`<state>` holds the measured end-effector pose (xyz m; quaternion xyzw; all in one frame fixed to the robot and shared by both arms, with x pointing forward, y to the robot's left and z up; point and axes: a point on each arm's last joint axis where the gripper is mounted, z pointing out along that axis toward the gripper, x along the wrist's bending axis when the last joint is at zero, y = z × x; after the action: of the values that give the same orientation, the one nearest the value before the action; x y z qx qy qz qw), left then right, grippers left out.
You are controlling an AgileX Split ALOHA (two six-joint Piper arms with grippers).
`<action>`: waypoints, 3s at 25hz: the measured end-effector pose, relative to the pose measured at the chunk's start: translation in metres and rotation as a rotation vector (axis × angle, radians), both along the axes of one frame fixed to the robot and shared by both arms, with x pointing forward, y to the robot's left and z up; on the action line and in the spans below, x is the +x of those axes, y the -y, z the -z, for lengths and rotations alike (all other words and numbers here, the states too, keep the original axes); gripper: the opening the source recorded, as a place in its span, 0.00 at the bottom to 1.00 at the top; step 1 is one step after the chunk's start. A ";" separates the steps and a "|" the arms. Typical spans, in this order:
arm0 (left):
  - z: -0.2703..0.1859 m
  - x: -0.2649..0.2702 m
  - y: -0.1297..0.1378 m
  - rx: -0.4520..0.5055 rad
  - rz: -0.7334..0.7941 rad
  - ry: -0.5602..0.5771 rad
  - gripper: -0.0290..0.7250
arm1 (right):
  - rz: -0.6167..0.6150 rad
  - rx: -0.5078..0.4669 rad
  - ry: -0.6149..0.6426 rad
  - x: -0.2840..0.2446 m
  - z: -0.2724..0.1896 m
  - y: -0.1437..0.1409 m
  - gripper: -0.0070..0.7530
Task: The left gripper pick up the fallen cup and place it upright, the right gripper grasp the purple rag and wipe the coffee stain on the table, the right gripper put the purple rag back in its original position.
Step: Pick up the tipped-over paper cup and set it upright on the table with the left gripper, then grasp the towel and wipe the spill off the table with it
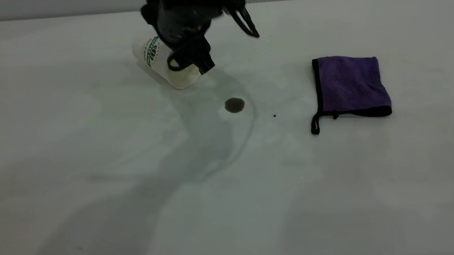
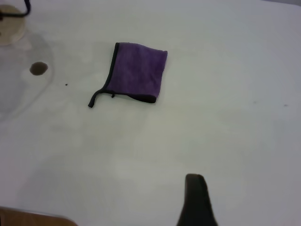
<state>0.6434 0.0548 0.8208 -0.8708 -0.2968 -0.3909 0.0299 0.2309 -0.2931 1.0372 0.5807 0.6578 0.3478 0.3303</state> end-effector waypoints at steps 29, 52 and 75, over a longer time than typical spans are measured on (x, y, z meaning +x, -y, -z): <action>-0.127 0.033 -0.068 -0.344 -0.195 -0.126 0.06 | 0.000 0.000 0.000 0.000 0.000 0.000 0.78; -0.037 0.062 -0.135 -0.834 -0.441 -0.401 0.15 | 0.000 0.000 0.000 0.000 0.000 0.000 0.78; -0.326 -0.058 -0.182 -0.782 -0.304 -0.318 0.90 | 0.000 0.000 0.000 0.000 0.000 0.000 0.78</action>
<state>0.5856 0.2367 1.1465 -0.8125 -0.5384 -0.1017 -0.1989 0.2309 -0.2931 1.0372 0.5807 0.6578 0.3478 0.3303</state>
